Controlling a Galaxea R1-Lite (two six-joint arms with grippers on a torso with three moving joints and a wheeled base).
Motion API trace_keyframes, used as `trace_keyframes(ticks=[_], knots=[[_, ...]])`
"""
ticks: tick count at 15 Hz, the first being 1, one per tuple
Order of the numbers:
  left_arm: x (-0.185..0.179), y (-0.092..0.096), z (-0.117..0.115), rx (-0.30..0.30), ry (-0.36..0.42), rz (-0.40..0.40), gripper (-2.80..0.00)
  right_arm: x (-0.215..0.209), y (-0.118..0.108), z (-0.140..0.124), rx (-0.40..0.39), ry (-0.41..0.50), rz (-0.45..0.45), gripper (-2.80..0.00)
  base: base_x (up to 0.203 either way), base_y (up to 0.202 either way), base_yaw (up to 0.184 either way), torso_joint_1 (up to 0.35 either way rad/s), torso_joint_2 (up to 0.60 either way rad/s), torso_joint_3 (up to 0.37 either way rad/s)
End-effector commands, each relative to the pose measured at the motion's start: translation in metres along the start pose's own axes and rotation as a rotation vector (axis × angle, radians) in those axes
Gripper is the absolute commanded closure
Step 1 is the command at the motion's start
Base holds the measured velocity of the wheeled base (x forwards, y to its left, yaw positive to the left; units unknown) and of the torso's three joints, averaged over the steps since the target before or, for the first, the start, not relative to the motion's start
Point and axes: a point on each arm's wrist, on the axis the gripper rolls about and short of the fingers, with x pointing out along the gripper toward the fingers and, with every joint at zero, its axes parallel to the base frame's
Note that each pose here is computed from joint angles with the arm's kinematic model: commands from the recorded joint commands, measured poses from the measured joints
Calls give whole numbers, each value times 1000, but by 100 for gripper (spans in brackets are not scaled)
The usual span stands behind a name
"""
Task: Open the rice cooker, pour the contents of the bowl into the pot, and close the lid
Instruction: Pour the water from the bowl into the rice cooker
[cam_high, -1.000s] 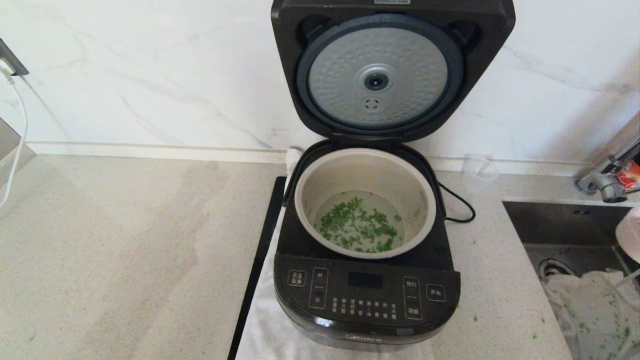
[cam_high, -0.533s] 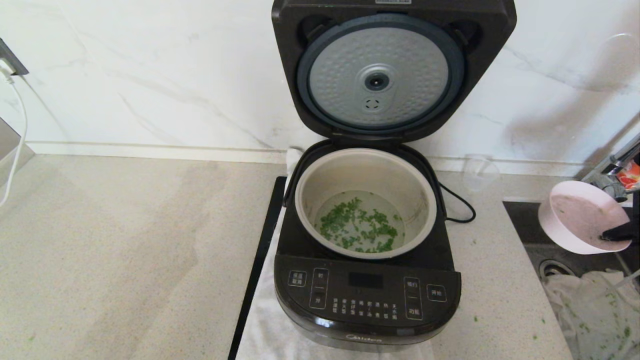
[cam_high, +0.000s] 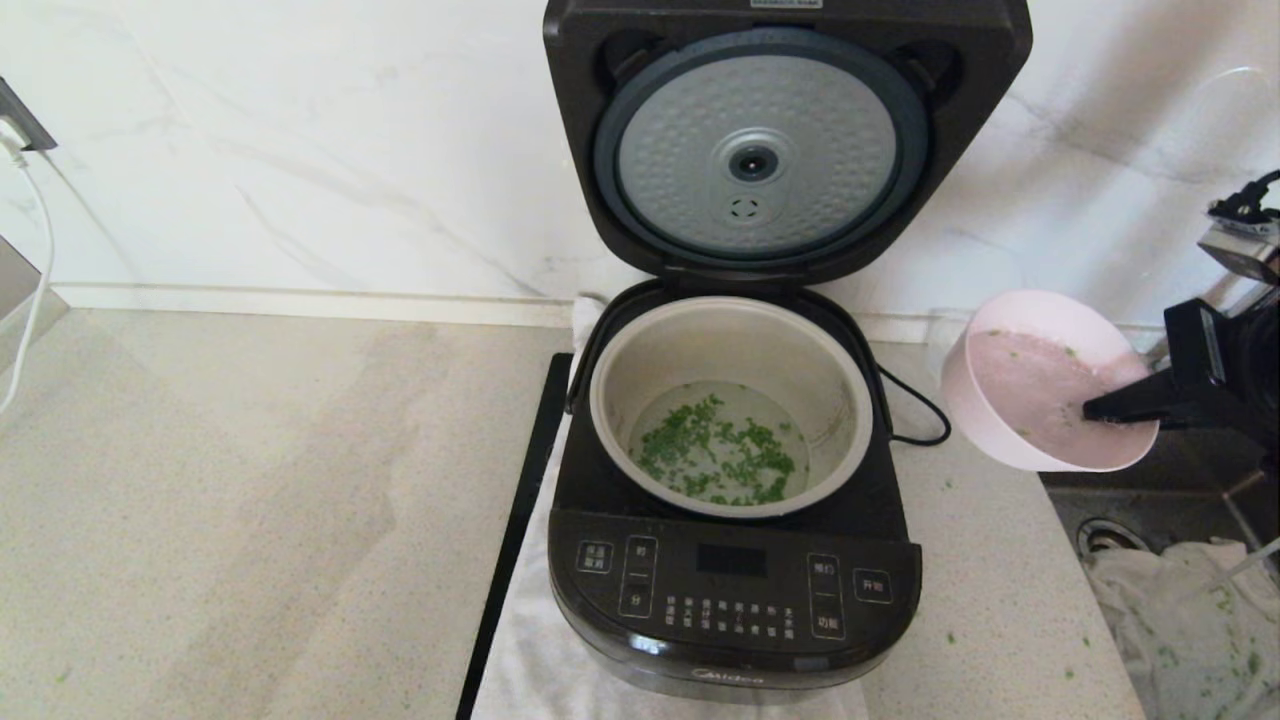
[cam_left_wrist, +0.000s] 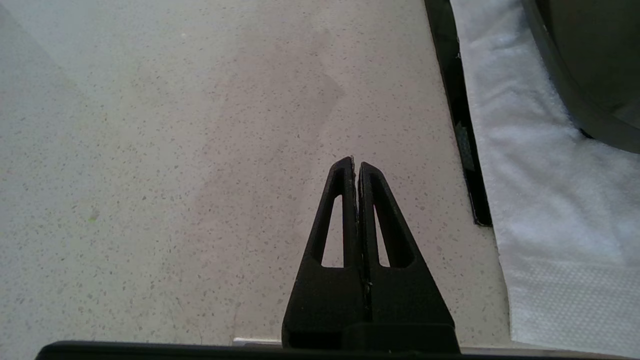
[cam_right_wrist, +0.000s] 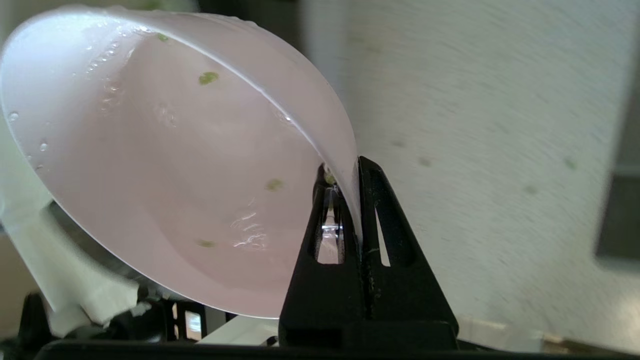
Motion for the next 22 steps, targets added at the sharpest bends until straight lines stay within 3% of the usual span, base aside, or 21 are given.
trace_keyframes(ticks=[1,7,11,19,22], knots=[[0,0,0,0,-1,-1,0,-2,29,3,-54,11,48,0,0,0,0,0,0,0],[0,0,0,1,-1,-1,0,25,84,-6,-140,137,82,0,0,0,0,0,0,0],[0,0,0,0,-1,-1,0,48,115,-14,-175,168,95,0,0,0,0,0,0,0],[0,0,0,-1,-1,1,0,106,137,-17,-163,88,31,0,0,0,0,0,0,0],[0,0,0,1,-1,1,0,114,146,-15,-127,34,61,0,0,0,0,0,0,0]])
